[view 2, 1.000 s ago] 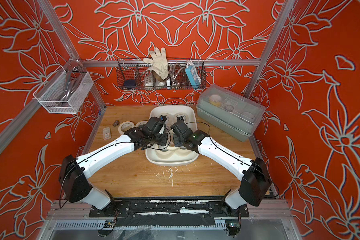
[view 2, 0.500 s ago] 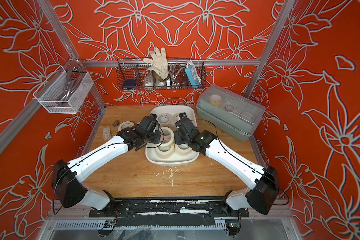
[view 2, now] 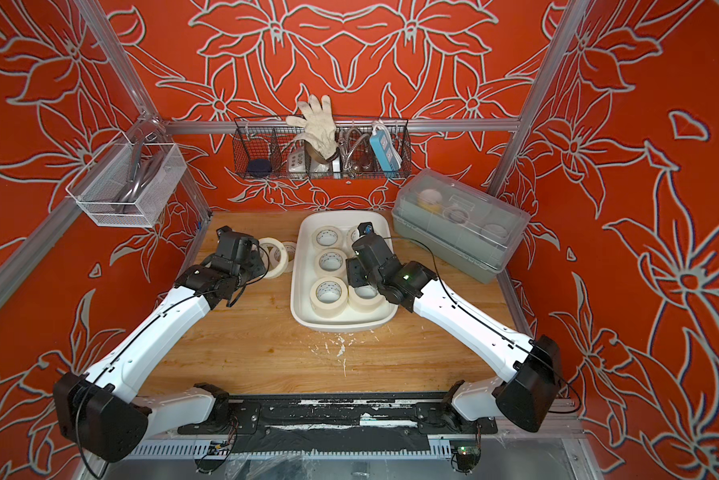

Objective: Take out the art tape in the storage box
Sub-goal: Place the art tape at the center of the board.

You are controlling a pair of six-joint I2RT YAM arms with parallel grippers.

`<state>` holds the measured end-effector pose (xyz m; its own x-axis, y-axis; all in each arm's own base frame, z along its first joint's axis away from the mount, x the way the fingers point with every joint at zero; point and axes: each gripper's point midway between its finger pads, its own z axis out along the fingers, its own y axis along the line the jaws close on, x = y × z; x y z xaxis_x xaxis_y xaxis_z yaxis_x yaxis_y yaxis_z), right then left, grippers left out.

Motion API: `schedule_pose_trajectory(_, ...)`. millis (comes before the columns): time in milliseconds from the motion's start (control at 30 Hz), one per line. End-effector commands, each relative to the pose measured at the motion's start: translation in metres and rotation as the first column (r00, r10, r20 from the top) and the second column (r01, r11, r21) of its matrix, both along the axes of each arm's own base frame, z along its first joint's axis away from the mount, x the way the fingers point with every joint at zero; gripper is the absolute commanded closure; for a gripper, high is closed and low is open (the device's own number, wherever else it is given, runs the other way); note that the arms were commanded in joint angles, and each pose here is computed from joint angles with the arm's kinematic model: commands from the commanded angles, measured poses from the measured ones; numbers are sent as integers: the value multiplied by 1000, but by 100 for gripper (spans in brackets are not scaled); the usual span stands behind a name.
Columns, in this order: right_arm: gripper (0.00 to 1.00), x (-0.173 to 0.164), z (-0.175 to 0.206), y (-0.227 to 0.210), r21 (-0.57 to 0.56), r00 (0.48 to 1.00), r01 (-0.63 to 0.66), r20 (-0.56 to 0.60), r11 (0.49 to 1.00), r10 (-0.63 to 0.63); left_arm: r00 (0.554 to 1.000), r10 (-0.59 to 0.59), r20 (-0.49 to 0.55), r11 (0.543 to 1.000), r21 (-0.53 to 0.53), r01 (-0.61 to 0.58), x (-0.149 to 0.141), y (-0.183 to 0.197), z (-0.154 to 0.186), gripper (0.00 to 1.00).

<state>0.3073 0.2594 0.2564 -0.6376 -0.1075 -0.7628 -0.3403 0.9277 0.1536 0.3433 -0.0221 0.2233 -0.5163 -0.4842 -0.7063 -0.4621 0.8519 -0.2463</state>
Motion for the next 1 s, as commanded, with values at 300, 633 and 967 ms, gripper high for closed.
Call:
schedule_pose_trajectory(300, 38, 1, -14, -1, -15, 1000, -3, -31, 1000, 2, 957, 289, -37, 950, -111, -291, -23, 51, -53, 100)
schedule_pose_trajectory(633, 38, 0, -23, -5, -22, 999, 10, -50, 1000, -12, 956, 255, -142, 961, -75, -267, -28, 48, -97, 100)
schedule_pose_trajectory(967, 38, 1, -35, -10, -28, 997, 26, -74, 999, -28, 970, 76, -232, 984, -138, -110, -7, 12, -136, 100)
